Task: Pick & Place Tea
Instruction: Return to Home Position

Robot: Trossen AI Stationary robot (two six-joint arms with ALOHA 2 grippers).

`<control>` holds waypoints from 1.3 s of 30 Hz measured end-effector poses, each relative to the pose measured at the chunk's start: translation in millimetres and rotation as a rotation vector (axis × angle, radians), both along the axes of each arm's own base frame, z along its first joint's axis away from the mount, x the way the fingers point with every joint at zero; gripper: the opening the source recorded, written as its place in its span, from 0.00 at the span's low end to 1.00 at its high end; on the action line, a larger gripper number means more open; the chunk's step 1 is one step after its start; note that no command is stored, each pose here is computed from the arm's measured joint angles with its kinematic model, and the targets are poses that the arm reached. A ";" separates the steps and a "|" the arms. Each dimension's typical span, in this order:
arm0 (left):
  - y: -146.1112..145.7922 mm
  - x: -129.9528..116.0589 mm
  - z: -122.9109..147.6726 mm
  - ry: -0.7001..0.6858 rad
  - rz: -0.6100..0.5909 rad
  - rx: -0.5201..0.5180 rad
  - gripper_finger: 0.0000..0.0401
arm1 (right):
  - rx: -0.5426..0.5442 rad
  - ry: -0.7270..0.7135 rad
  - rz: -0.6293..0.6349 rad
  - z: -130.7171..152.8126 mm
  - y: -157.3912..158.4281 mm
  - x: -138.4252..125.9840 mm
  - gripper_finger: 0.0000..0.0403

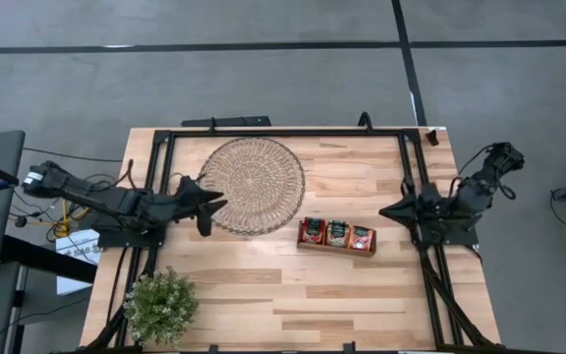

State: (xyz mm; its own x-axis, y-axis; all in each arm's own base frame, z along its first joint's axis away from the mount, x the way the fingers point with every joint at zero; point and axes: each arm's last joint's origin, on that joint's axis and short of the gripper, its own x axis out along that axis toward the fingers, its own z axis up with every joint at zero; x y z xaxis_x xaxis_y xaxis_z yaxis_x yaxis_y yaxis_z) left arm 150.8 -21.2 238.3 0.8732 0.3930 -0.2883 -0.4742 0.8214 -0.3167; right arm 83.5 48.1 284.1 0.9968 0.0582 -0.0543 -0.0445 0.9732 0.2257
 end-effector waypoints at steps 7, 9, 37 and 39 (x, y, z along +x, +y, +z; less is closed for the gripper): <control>7.0 -9.5 -14.1 -0.075 -0.058 -0.024 0.33 | -0.111 -0.152 0.179 13.8 -2.5 -2.1 0.00; 7.3 -11.0 -15.1 -0.091 -0.074 -0.028 0.33 | -0.110 -0.151 0.184 8.0 -2.4 2.5 0.00; 20.0 -77.6 -22.3 -0.261 -0.118 -0.029 0.33 | 0.084 -0.297 0.291 -87.2 -17.7 5.1 0.00; 19.5 -73.0 -32.7 -0.256 -0.104 -0.029 0.33 | 0.094 -0.297 0.286 -94.3 -17.9 5.9 0.00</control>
